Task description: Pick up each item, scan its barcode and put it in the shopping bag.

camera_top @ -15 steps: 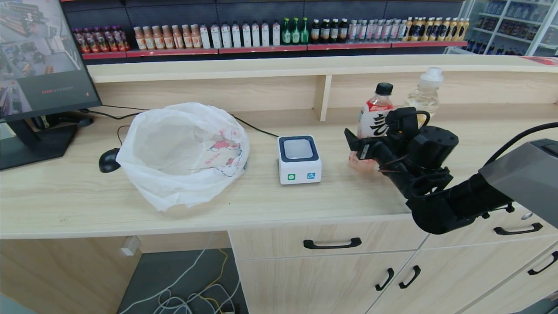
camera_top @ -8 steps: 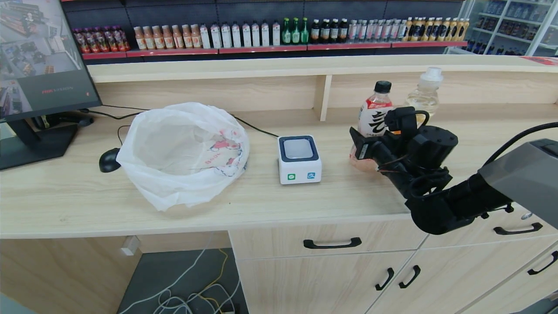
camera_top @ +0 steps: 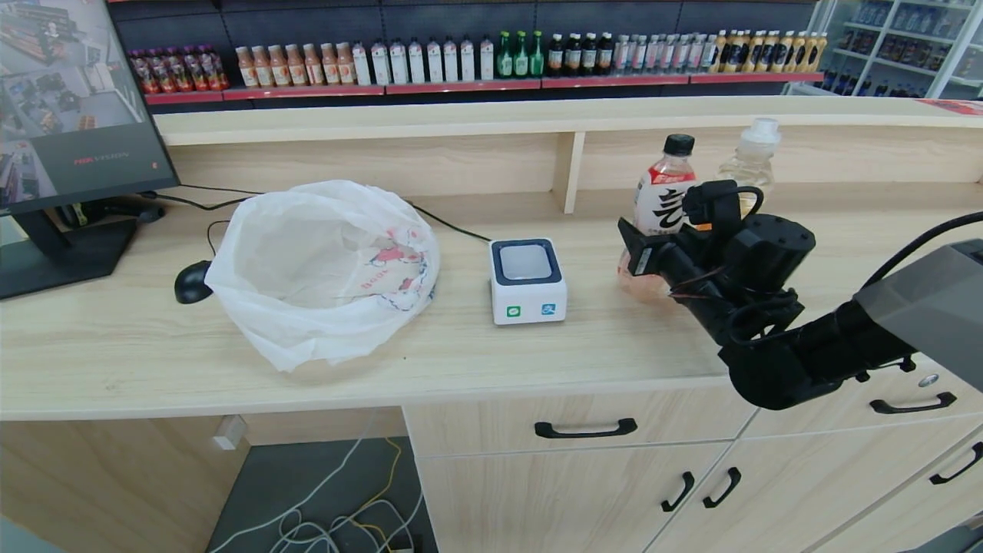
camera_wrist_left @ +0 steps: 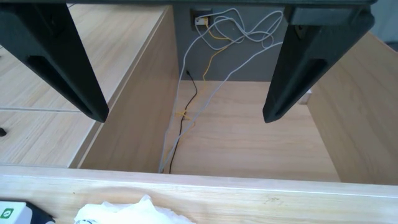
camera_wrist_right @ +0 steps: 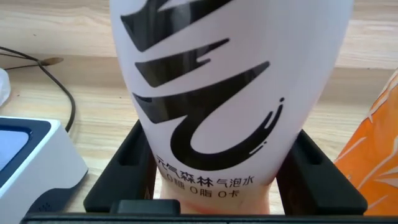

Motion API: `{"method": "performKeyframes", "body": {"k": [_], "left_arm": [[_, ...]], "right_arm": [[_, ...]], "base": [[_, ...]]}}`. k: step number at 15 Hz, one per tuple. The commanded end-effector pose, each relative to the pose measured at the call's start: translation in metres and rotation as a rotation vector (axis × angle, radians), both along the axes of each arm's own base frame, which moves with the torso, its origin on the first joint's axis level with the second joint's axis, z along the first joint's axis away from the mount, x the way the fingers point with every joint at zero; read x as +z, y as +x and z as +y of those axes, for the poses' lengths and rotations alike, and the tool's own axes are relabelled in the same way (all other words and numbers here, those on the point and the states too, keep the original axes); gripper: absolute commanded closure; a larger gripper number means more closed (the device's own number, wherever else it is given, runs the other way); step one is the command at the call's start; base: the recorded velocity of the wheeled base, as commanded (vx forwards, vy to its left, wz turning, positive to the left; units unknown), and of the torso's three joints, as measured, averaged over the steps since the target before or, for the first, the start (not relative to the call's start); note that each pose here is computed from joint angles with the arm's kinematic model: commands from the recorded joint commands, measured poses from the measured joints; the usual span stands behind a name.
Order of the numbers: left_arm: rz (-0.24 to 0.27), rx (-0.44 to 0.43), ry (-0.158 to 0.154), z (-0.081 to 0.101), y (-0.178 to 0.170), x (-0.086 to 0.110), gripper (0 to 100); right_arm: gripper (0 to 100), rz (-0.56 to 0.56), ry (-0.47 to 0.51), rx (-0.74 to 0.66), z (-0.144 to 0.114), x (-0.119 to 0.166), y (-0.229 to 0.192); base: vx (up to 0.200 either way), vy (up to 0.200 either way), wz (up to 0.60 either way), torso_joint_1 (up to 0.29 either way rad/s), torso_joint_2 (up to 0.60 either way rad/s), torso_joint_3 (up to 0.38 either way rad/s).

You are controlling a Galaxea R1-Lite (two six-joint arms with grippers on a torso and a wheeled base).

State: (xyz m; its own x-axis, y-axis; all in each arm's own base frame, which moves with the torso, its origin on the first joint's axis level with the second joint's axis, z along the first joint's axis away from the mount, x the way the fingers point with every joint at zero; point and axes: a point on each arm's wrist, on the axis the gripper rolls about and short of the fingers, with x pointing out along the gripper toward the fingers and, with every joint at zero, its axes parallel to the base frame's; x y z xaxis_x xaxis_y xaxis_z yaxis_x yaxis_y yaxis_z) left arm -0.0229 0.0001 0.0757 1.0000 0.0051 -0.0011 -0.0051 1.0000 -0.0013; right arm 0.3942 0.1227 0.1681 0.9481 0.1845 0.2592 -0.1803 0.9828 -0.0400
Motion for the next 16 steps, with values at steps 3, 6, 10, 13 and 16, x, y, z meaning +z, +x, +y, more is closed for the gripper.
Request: {"method": "performKeyframes", "body": {"k": [3,6,10,13,16], "left_arm": [[0.000,0.001,0.000,0.000,0.000,0.000,0],[0.000,0.001,0.000,0.000,0.000,0.000,0],[0.000,0.001,0.000,0.000,0.000,0.000,0],[0.000,-0.001,0.000,0.000,0.000,0.000,0],[0.000,-0.001,0.000,0.000,0.000,0.000,0]], "right_arm": [[100,-0.042,0.013,0.006,0.000,0.018,-0.009],[100,-0.077,0.025,0.015,0.000,0.037,-0.019],[100,-0.101,0.035,0.043,0.005,0.059,-0.046],[100,-0.100,0.032,0.060,0.001,0.066,-0.074],[100,-0.084,0.020,0.079,-0.003,0.068,-0.106]], "base": [[0.000,0.000,0.00,0.000,0.00,0.000],[0.000,0.000,0.00,0.000,0.00,0.000],[0.000,0.000,0.00,0.000,0.00,0.000],[0.000,0.000,0.00,0.000,0.00,0.000],[0.000,0.000,0.00,0.000,0.00,0.000]]}}
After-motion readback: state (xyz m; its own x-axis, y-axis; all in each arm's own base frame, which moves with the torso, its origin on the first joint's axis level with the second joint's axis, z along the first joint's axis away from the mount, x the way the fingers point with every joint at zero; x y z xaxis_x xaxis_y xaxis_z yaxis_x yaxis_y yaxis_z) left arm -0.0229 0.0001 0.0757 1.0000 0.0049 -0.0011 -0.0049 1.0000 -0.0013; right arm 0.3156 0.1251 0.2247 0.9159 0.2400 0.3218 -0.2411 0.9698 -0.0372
